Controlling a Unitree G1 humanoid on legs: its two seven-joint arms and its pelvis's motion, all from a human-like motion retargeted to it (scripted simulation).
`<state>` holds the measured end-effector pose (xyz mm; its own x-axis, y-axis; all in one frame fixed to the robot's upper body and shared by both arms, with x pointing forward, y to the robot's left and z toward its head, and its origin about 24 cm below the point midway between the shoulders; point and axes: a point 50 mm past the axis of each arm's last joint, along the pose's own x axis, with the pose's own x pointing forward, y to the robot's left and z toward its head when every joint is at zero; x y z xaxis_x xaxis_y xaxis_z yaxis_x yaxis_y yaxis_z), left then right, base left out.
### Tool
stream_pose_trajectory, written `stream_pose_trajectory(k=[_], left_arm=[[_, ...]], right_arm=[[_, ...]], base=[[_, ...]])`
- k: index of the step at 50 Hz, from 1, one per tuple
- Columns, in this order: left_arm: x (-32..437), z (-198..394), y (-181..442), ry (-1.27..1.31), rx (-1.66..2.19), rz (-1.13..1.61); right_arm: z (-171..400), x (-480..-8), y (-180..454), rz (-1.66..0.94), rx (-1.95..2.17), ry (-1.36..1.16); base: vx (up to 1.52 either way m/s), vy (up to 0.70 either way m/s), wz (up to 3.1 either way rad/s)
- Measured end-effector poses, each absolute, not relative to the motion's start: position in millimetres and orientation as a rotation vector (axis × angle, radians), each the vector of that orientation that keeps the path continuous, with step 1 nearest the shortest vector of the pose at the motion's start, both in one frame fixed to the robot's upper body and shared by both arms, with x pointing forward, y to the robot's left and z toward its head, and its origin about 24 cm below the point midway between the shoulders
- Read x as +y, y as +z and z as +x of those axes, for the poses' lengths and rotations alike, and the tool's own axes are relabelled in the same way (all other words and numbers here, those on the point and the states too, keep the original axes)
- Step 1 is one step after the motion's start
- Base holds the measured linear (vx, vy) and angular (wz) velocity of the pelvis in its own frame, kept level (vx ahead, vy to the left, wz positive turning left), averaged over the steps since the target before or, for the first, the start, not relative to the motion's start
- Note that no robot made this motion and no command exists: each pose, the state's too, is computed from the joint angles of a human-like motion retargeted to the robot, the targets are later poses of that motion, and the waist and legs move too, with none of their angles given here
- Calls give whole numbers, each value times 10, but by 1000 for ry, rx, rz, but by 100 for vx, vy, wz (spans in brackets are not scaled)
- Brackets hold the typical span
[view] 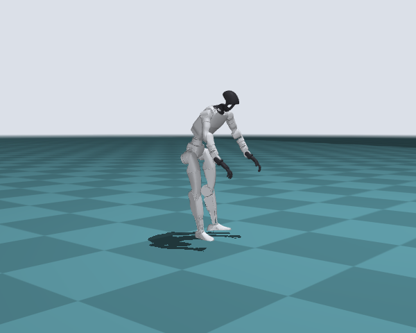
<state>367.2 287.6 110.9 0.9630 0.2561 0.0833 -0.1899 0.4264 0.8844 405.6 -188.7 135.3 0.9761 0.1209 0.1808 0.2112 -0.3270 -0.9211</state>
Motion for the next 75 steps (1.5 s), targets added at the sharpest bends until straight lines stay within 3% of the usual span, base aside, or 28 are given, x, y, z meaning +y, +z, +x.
stream_pose_trajectory(k=[3,6,9,15,18,22,30,34,37,41,45,50,55,60,67,75], left_arm=[[3314,3567,1255,476,139,1195],[3205,3662,1325,480,119,1159],[2649,3895,1478,338,-71,1140],[910,3859,1700,-234,-605,1082],[551,3678,1727,-396,-798,1174],[846,3721,1657,-340,-758,1259],[2783,3797,1296,268,20,1199],[2944,3784,1233,388,144,1159],[2501,3904,1188,264,37,1139],[1458,3957,1228,-86,-227,1038],[463,3611,1395,-485,-570,964],[93,3116,1474,-711,-765,784],[388,2952,1229,-741,-657,714],[1040,3012,660,-550,-326,734],[2238,2593,-329,-30,244,714],[2810,1892,-795,620,543,191]], right_arm=[[4071,-1837,1385,-1908,-272,-102],[4049,-1882,1370,-1924,-280,-79],[4075,-1745,1405,-1910,-313,-60],[4114,-1453,1501,-1918,-404,13],[4108,-1342,1534,-1835,-439,27],[4108,-1421,1552,-1830,-435,-5],[4101,-1594,1486,-1887,-364,-58],[4110,-1572,1496,-1872,-329,-9],[4105,-1579,1467,-1874,-326,-14],[4115,-1535,1474,-1865,-339,-40],[4112,-1532,1468,-1860,-335,-18],[4026,-1737,1288,-1860,-284,-1],[3906,-2017,1122,-1862,-222,-5],[3753,-2152,855,-1831,-149,24],[3414,-2072,259,-1772,-94,179],[3161,-2001,-36,-1685,-4,298]], base=[[-6,-6,6],[-6,-7,12],[-7,-3,19],[-2,-1,7],[0,0,0],[3,0,-4],[4,1,-17],[0,0,0],[-1,3,20],[0,4,23],[1,2,8],[13,-1,-4],[20,-1,2],[21,5,10],[22,28,47],[33,46,39]])
